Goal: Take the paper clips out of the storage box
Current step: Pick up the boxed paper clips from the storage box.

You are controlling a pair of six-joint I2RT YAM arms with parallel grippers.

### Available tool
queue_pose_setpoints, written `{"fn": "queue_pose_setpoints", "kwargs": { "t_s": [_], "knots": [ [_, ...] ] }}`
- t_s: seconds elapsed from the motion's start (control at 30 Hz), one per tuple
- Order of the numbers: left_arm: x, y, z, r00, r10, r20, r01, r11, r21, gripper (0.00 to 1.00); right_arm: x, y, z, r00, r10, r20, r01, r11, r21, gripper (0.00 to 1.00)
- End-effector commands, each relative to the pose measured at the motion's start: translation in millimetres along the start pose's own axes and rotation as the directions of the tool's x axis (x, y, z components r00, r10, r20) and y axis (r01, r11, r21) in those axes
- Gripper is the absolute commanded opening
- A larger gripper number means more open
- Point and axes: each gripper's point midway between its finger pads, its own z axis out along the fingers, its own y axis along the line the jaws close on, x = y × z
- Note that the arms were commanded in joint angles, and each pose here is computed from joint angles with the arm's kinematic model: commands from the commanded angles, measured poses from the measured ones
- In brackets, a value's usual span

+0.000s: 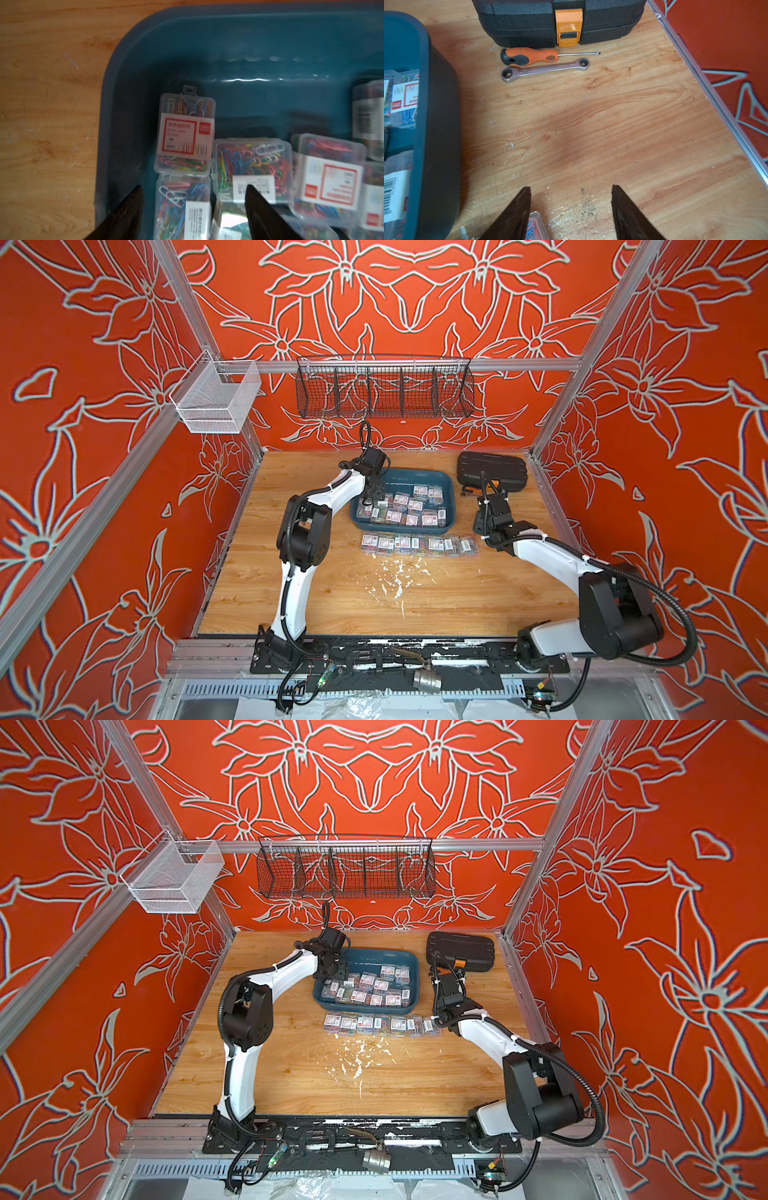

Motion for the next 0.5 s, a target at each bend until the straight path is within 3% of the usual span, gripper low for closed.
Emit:
{"fn": "queue_pose_setpoints", "kwargs": {
  "t_s": [0.0, 0.23, 0.47],
  "knots": [
    [1.6, 12.4, 6.8, 0.999, 0.037, -0.025, -0.040, 0.994, -0.099, 0.75, -7.4, 2.4, -2.5, 1.000, 0.006, 0.011, -0.006, 1.000, -0.008, 0.64],
    [-3.9, 12.2, 36.1, 0.997, 0.046, -0.054, -0.054, 0.987, -0.149, 0.73, -7.0, 3.7, -0.9, 1.000, -0.001, 0.002, 0.001, 1.000, -0.010, 0.64],
    [-2.6, 9.6, 55.1, 0.996, 0.013, -0.086, -0.023, 0.992, -0.120, 0.73, -7.4, 3.3, -1.7, 1.000, 0.004, 0.008, -0.004, 1.000, -0.012, 0.64]
  ]
}}
